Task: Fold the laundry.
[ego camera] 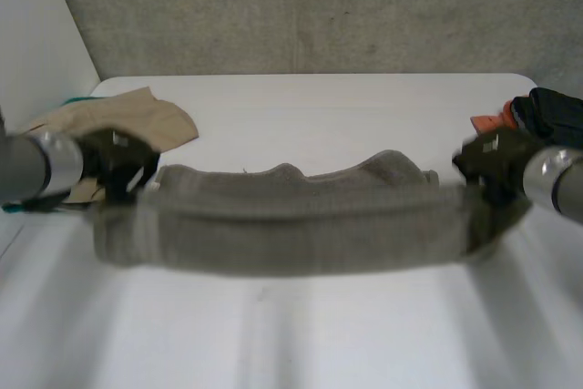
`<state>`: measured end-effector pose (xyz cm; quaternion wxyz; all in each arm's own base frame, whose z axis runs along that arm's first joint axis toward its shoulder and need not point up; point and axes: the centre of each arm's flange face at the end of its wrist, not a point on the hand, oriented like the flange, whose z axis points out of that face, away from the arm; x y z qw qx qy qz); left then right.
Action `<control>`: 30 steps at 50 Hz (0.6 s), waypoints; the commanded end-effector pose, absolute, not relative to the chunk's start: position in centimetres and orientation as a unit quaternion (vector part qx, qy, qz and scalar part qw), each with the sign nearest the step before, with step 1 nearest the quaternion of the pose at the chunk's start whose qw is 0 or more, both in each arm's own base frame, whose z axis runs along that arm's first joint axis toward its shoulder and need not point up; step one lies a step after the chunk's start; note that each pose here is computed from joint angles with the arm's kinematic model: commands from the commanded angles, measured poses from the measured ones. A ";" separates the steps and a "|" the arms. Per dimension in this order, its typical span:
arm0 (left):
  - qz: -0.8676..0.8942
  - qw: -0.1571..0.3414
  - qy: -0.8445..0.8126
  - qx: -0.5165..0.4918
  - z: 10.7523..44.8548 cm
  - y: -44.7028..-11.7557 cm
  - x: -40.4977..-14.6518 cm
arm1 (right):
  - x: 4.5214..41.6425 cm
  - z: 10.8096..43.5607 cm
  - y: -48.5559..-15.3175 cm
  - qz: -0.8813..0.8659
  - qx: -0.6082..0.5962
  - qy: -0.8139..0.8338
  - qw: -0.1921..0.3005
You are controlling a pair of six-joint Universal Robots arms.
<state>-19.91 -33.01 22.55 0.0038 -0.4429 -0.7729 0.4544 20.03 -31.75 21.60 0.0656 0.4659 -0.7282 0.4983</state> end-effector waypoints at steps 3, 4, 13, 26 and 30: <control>0.746 -0.028 -0.598 -0.291 37.6 -39.1 -23.4 | 22.1 34.2 -40.6 0.790 0.270 -0.535 0.132; 0.771 -0.026 -0.576 -0.271 39.3 -39.1 -23.3 | 22.0 35.5 -41.0 0.812 0.247 -0.511 0.135; 0.899 0.026 -0.421 -0.120 48.3 -38.2 -21.7 | 21.4 42.6 -41.0 0.928 0.121 -0.338 0.096; 0.797 0.039 -0.578 -0.168 36.9 -40.9 -22.2 | 21.5 36.0 -42.5 0.880 0.175 -0.437 0.063; 0.754 0.030 -0.631 -0.181 31.6 -41.6 -21.9 | 21.5 31.1 -42.8 0.836 0.210 -0.506 0.043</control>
